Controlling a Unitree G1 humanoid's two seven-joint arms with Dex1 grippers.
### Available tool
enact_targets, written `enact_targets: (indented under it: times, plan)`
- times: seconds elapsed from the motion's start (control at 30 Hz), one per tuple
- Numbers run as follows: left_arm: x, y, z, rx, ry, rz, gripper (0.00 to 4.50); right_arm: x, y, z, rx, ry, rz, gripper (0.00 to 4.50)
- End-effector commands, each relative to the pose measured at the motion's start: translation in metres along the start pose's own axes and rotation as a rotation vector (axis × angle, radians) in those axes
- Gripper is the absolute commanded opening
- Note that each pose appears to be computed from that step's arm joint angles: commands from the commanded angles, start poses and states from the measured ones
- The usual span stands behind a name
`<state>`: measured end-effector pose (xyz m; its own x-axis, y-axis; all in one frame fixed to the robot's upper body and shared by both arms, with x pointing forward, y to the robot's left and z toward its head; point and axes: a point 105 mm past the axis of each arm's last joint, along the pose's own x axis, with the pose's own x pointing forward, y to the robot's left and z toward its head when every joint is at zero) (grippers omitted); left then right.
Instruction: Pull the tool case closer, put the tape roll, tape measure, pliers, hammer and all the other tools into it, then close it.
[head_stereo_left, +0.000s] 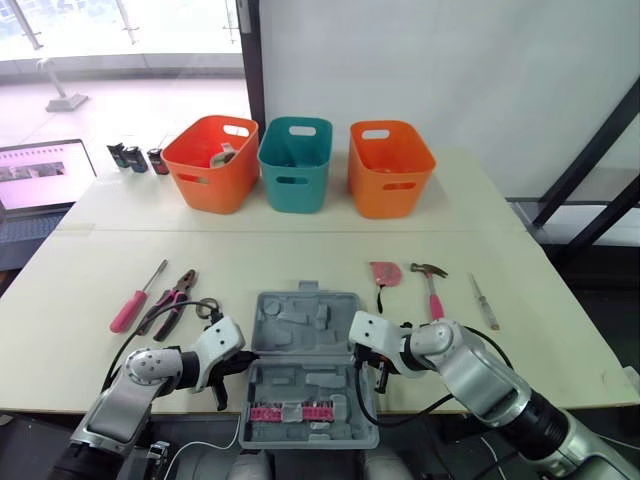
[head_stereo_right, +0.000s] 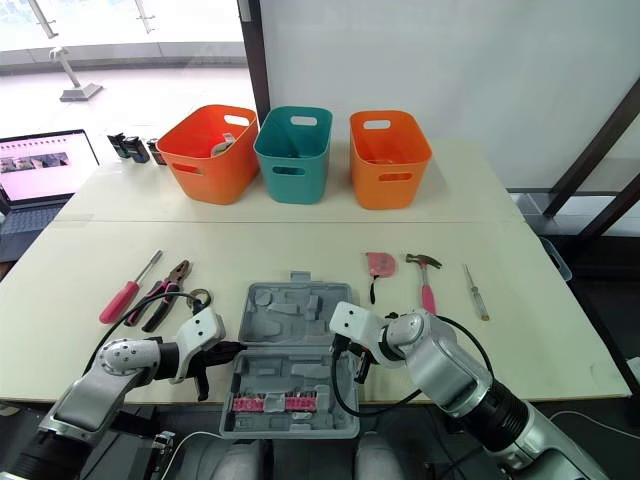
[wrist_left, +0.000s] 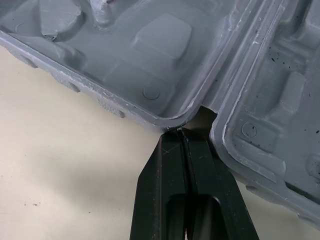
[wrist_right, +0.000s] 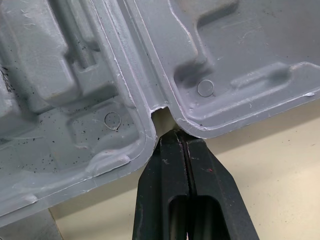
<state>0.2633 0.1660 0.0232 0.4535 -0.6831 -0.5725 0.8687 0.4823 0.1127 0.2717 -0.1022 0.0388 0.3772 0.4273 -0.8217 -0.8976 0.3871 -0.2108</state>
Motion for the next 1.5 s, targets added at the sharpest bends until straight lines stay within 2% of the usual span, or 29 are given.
enact_targets:
  times: [0.03,0.17,0.3,0.47,0.57,0.67,0.73,0.83,0.9,0.93,1.07,1.2,1.37,1.4,1.5]
  plan:
    - [0.0,-0.007,-0.012,-0.02,0.046,-0.036,0.0,-0.003,-0.002,-0.012,0.021,0.016,-0.013,0.01]
    - [-0.022,0.011,-0.019,-0.015,0.075,0.036,0.0,-0.017,-0.023,-0.035,0.056,0.057,-0.076,0.01]
    - [-0.042,0.02,-0.02,-0.031,0.069,0.09,0.0,-0.034,-0.038,-0.042,0.082,0.014,-0.12,0.01]
    - [-0.087,0.039,-0.014,-0.077,-0.004,0.204,0.0,-0.075,-0.049,-0.03,0.1,-0.23,-0.134,0.01]
    - [-0.14,0.061,-0.014,-0.177,-0.093,0.335,0.0,-0.115,-0.056,-0.041,0.124,-0.384,-0.194,0.01]
    - [-0.193,0.081,-0.041,-0.204,-0.047,0.505,0.0,-0.147,-0.06,-0.064,0.173,-0.459,-0.246,0.79]
    - [-0.226,0.09,-0.061,-0.225,0.005,0.608,0.0,-0.167,-0.067,-0.086,0.238,-0.48,-0.304,1.81]
    - [-0.265,0.099,-0.078,-0.276,0.02,0.752,0.8,-0.191,-0.073,-0.115,0.322,-0.499,-0.388,3.25]
    - [-0.281,0.101,-0.087,-0.312,0.015,0.812,1.86,-0.197,-0.071,-0.13,0.347,-0.481,-0.414,4.33]
    - [-0.286,0.101,-0.092,-0.33,0.018,0.836,2.4,-0.198,-0.069,-0.134,0.358,-0.477,-0.42,4.5]
    - [-0.293,0.097,-0.113,-0.377,0.051,0.883,4.48,-0.191,-0.061,-0.146,0.39,-0.453,-0.414,4.5]
    - [-0.291,0.096,-0.122,-0.407,0.052,0.906,4.48,-0.184,-0.058,-0.145,0.399,-0.455,-0.409,4.5]
    - [-0.279,0.105,-0.114,-0.455,-0.024,0.911,4.48,-0.181,-0.058,-0.128,0.395,-0.488,-0.399,4.5]
    - [-0.277,0.11,-0.11,-0.452,-0.044,0.926,4.48,-0.18,-0.057,-0.12,0.384,-0.498,-0.382,4.5]
    - [-0.256,0.124,-0.075,-0.277,-0.14,0.905,4.48,-0.175,-0.052,-0.083,0.322,-0.549,-0.294,4.5]
